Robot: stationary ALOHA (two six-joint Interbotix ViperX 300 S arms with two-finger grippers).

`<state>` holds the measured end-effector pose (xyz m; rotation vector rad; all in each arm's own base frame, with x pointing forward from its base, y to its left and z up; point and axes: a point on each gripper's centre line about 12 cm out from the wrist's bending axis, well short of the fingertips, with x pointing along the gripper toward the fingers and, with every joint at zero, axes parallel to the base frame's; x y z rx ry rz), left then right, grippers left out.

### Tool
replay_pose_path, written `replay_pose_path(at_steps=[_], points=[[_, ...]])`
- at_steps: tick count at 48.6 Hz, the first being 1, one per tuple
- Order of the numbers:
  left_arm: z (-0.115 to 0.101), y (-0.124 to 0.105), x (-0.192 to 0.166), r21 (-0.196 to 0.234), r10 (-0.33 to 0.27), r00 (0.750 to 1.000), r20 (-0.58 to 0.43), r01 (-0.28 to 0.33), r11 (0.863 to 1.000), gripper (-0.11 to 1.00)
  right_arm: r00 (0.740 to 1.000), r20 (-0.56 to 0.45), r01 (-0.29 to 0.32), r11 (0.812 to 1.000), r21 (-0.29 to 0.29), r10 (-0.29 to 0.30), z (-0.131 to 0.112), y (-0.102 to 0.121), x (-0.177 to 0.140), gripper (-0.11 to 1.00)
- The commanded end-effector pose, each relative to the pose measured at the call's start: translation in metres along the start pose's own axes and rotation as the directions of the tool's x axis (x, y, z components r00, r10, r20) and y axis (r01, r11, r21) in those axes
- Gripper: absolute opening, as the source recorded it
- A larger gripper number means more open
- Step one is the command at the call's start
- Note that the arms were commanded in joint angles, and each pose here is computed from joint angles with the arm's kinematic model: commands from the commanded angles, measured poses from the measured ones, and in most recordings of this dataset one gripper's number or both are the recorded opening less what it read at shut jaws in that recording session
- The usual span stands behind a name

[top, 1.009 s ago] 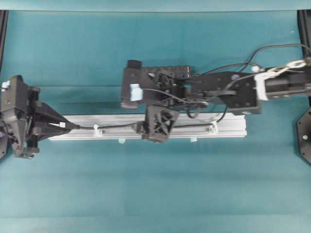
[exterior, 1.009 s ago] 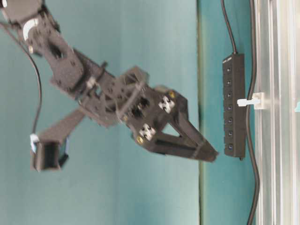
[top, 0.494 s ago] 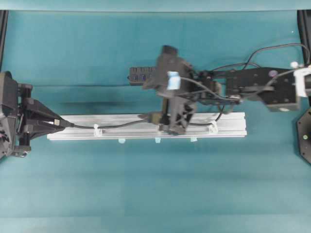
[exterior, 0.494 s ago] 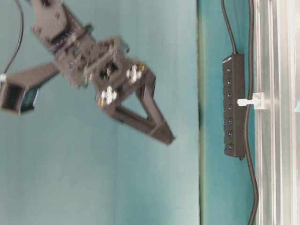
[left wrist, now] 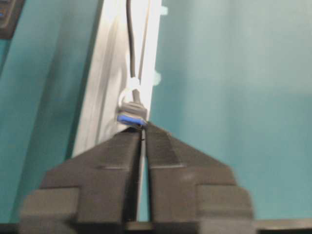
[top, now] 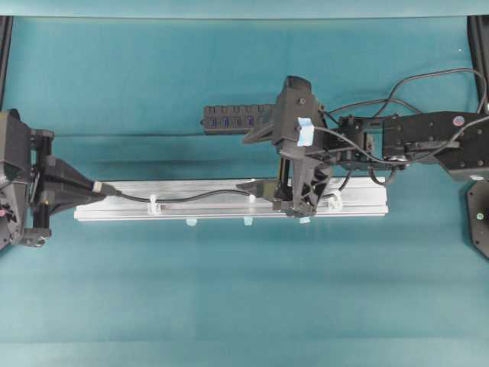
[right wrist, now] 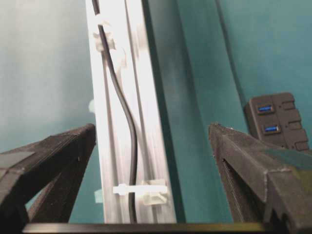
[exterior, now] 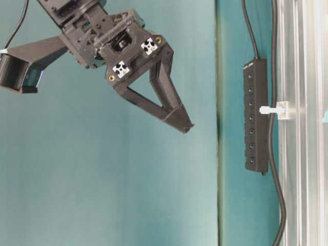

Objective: Pass the USB cable through three rings with both arms.

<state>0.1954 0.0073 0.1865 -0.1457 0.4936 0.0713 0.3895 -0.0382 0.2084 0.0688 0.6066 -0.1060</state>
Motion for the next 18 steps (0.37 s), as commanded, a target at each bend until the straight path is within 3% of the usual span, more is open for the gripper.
replay_pose_path(at_steps=[1, 18], points=[[0.011, -0.0013, 0.0003, 0.001, -0.003, 0.999, 0.032, 0.003, 1.0, 0.01, 0.999, 0.037, -0.003, 1.0, 0.008, 0.003, 0.0097, 0.001, -0.0061, 0.85], [0.0113, 0.0012, 0.0003, 0.0, 0.008, 0.999, 0.034, -0.008, 1.0, 0.01, 0.999, 0.037, -0.003, 1.0, 0.007, 0.003, 0.0097, 0.001, -0.0061, 0.85]])
